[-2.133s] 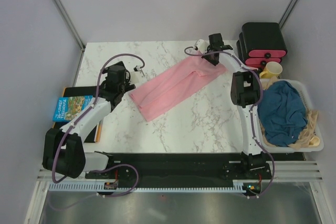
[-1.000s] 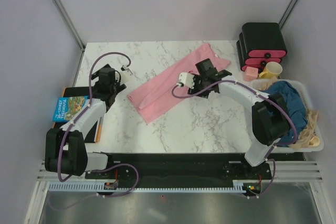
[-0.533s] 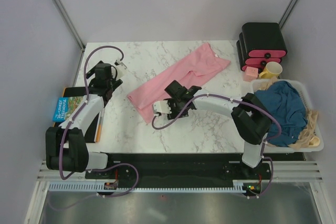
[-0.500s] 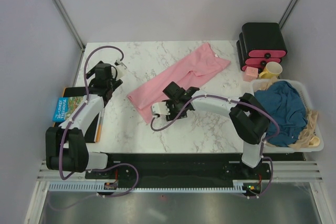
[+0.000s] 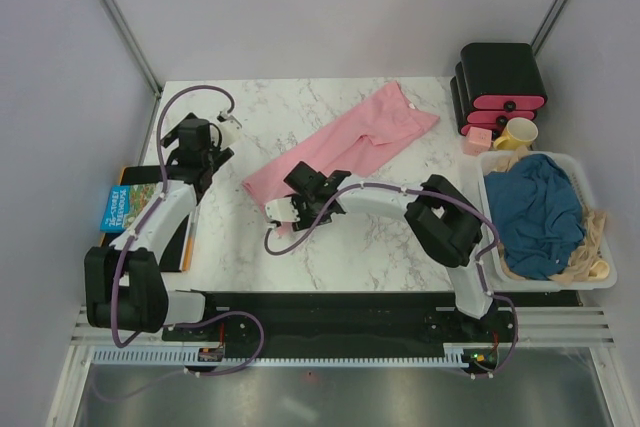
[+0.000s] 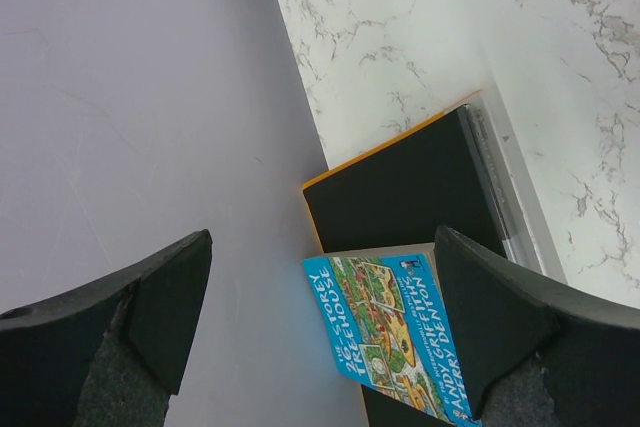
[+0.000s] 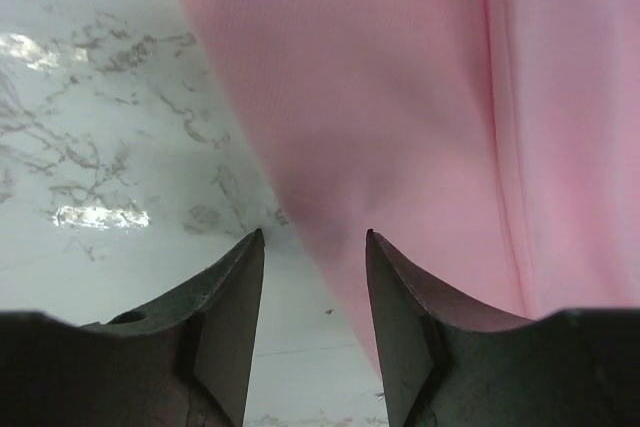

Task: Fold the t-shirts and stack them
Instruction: Rotate the tshirt 90 degrees

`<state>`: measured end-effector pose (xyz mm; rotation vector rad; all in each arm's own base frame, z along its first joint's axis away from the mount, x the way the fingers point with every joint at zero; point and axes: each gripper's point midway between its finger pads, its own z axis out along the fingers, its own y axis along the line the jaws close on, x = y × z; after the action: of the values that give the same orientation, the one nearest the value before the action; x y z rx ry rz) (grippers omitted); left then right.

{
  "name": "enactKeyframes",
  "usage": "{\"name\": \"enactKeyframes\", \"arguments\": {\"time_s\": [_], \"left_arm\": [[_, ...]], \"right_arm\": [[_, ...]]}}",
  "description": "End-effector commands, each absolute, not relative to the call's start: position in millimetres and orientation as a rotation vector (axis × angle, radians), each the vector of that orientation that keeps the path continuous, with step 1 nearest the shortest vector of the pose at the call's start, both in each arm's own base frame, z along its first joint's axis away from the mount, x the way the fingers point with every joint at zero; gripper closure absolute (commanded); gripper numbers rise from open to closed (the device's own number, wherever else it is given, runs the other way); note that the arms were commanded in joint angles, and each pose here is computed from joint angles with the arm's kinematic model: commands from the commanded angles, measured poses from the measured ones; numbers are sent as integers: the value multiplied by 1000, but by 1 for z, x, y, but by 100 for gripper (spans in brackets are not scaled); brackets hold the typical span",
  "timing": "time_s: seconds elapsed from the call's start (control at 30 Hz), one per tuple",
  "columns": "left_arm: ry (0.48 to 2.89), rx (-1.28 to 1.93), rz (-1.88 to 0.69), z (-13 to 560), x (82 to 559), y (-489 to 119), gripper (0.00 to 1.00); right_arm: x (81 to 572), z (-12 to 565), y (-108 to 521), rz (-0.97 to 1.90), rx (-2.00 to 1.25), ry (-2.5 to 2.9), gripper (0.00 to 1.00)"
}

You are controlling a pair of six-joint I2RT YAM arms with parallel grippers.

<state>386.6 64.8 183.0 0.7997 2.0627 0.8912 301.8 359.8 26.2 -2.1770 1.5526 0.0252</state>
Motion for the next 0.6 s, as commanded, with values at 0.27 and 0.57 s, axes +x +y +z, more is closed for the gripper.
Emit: {"name": "enactKeyframes", "arguments": {"time_s": [0.27,0.57], "left_arm": [[1957,744,878,220,400,62,0],[1932,770,871,219,413,61,0]], "right_arm": [[285,10,378,38,-2213,1522,100],[248,33,334,58,-2291,1562,100]]}}
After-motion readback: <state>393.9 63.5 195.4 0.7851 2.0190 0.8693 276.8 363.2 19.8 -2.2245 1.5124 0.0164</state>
